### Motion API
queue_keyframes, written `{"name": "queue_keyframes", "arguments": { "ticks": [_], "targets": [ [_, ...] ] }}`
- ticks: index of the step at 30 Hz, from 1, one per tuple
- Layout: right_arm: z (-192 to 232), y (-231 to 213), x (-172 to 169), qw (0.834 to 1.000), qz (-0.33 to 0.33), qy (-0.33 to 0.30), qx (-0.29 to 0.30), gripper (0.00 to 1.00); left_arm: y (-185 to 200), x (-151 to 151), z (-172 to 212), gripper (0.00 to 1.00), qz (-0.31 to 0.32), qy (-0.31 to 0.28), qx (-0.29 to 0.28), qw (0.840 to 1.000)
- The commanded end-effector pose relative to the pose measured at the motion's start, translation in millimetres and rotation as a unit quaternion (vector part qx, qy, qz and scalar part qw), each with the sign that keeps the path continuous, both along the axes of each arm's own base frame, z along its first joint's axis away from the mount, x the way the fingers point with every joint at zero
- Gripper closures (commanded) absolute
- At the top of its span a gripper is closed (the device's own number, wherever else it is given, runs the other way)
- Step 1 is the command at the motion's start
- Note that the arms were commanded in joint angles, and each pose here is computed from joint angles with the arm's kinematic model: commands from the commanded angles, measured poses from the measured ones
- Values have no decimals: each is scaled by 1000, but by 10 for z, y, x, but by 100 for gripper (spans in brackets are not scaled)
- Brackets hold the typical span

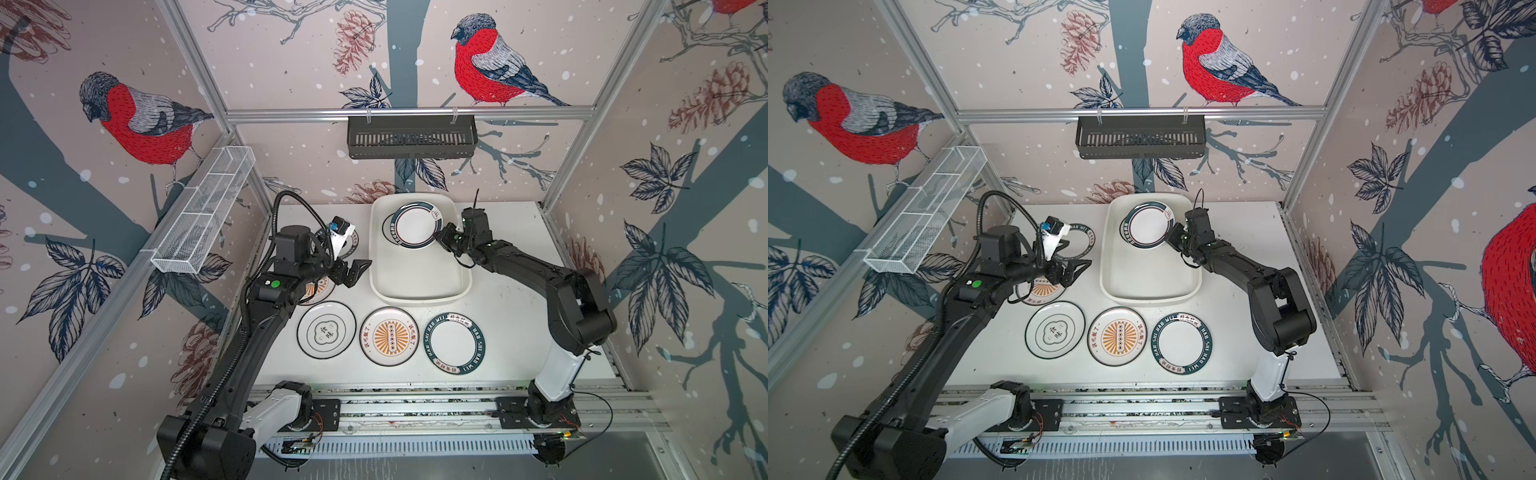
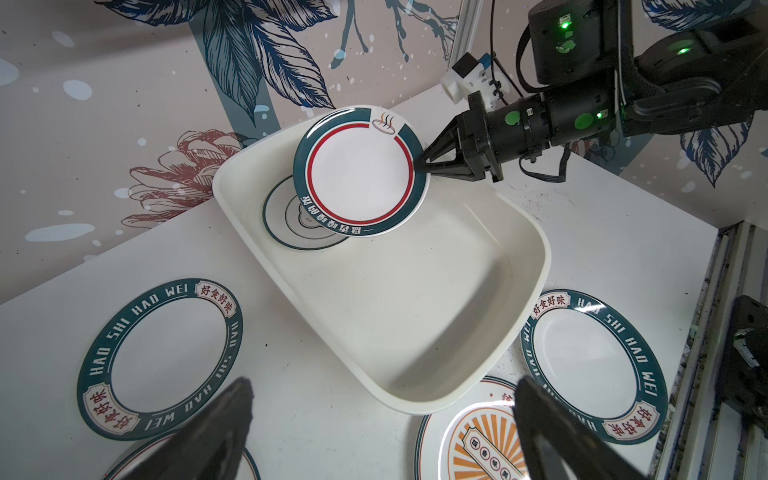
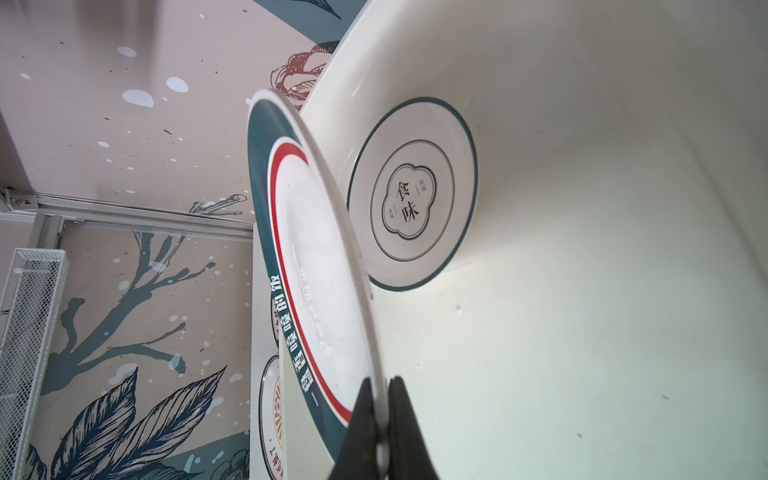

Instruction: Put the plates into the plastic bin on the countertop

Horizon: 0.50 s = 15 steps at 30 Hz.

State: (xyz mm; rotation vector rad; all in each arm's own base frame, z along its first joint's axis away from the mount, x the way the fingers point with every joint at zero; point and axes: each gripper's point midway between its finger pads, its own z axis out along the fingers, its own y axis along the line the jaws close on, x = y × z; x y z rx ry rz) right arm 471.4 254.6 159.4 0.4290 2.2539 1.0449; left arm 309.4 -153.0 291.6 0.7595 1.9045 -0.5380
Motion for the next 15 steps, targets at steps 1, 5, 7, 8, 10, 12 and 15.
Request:
{"name": "queue_keyframes", "arguments": {
  "ticks": [1,5,7,8,10,12,15],
  "targets": [
    [92,139,179,999,15,-28,18,99,0,22,22,3,2,-3,1,1000],
    [-56,220,370,1000,16,-20,10,99,2,35,-5,3,2,-2,4,1000],
    [-108,258,467,1000,17,-18,12,99,2,33,-18,3,1,-1,5,1000],
    [-146,276,498,1000,18,-14,11,99,-1,31,-17,3,1,-1,4,1000],
    [-205,309,578,1000,17,-11,11,99,-6,25,-11,3,-1,-1,3,1000],
    [-267,335,630,1000,15,-7,13,99,-11,18,9,3,-3,-2,1,1000],
    [-329,352,698,1000,10,-4,10,99,-11,10,13,3,-3,-2,1,1000]
  ]
}}
